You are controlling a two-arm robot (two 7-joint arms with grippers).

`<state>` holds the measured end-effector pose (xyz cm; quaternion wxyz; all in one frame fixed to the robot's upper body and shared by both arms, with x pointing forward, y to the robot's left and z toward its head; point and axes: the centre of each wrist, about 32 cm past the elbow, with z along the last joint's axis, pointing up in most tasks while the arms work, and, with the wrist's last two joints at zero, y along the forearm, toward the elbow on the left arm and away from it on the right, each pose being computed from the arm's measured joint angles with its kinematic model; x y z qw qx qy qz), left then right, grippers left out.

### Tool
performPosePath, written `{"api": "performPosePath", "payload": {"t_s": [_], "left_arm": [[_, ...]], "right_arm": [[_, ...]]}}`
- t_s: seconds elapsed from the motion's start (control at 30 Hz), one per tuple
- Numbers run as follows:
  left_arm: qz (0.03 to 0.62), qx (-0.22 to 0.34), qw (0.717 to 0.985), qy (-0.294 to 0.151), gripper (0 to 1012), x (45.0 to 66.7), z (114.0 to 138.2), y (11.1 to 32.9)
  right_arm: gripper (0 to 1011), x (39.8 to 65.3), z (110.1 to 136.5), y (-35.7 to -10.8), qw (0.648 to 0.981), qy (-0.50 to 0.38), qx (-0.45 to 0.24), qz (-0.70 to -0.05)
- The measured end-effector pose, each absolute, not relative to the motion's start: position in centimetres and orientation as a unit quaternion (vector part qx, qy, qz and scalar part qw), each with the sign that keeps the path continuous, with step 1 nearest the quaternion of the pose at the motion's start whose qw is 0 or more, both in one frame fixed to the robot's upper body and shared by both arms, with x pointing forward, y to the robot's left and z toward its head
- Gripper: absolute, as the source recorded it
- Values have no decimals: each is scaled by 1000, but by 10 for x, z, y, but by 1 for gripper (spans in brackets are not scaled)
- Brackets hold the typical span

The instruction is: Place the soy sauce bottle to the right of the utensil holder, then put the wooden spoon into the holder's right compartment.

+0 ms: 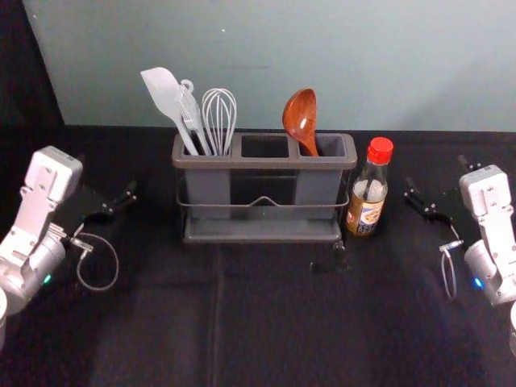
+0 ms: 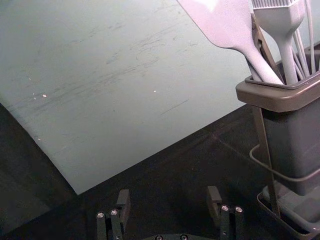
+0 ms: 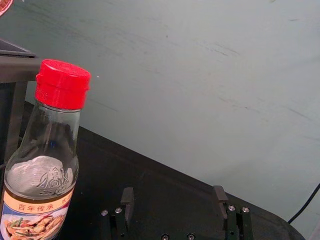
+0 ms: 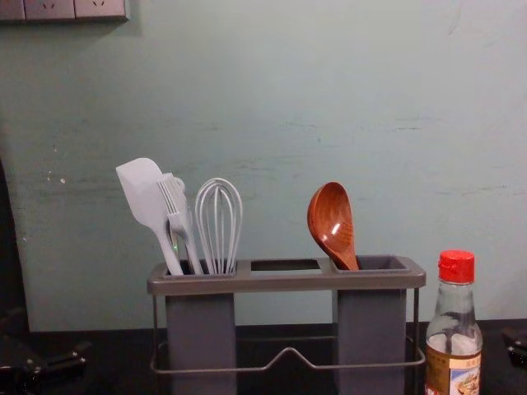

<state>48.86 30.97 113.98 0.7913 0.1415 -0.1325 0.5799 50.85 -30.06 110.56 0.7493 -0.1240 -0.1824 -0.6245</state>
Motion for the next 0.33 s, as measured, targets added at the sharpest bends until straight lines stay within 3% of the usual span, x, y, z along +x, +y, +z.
{"api": "performPosePath", "payload": {"t_s": [0.33], "left_arm": [[580,141,791,-132,1005,489,1140,310]], "right_arm": [[1002,508,1106,-301,749,-182,-124,-625]]}}
